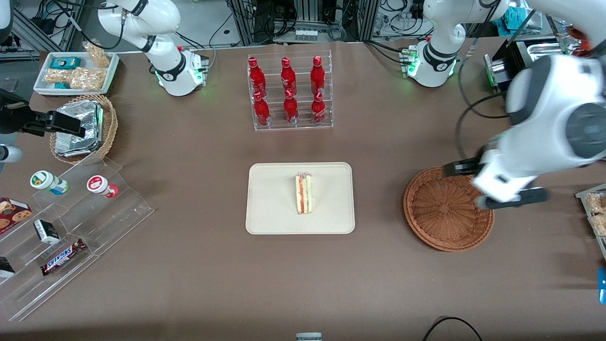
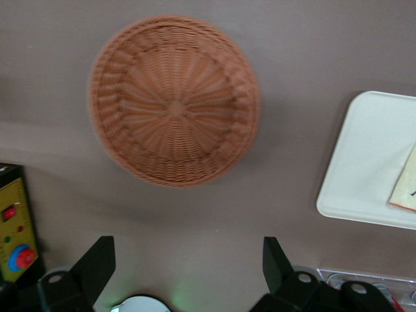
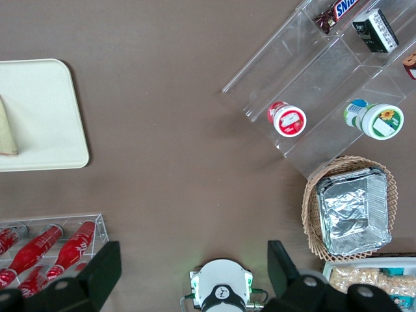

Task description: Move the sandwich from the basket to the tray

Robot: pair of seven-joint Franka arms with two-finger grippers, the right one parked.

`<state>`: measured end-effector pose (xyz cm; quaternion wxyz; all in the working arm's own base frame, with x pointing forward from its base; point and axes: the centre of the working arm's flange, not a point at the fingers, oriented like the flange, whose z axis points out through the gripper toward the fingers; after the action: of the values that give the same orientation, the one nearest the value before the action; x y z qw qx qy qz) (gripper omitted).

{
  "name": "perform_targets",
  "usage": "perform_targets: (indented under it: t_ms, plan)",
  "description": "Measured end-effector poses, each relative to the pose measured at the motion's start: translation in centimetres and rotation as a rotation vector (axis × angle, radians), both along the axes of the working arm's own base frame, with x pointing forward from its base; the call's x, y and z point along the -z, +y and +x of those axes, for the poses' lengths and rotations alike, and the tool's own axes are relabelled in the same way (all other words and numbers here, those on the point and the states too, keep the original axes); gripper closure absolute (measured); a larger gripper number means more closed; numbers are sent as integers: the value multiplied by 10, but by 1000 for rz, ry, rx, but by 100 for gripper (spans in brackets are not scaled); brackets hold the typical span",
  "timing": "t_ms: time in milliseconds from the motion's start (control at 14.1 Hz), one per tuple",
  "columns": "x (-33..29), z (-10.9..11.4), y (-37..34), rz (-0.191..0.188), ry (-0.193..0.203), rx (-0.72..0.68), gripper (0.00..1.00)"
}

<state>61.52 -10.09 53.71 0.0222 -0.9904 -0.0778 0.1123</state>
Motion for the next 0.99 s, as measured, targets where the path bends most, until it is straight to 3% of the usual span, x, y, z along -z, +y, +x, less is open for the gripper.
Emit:
perform_targets:
  t_ms: [354,991]
  plan:
    - [-33,-16,51,2,25,-63,0]
    - [-64,-30,50,7,-14,-63,0]
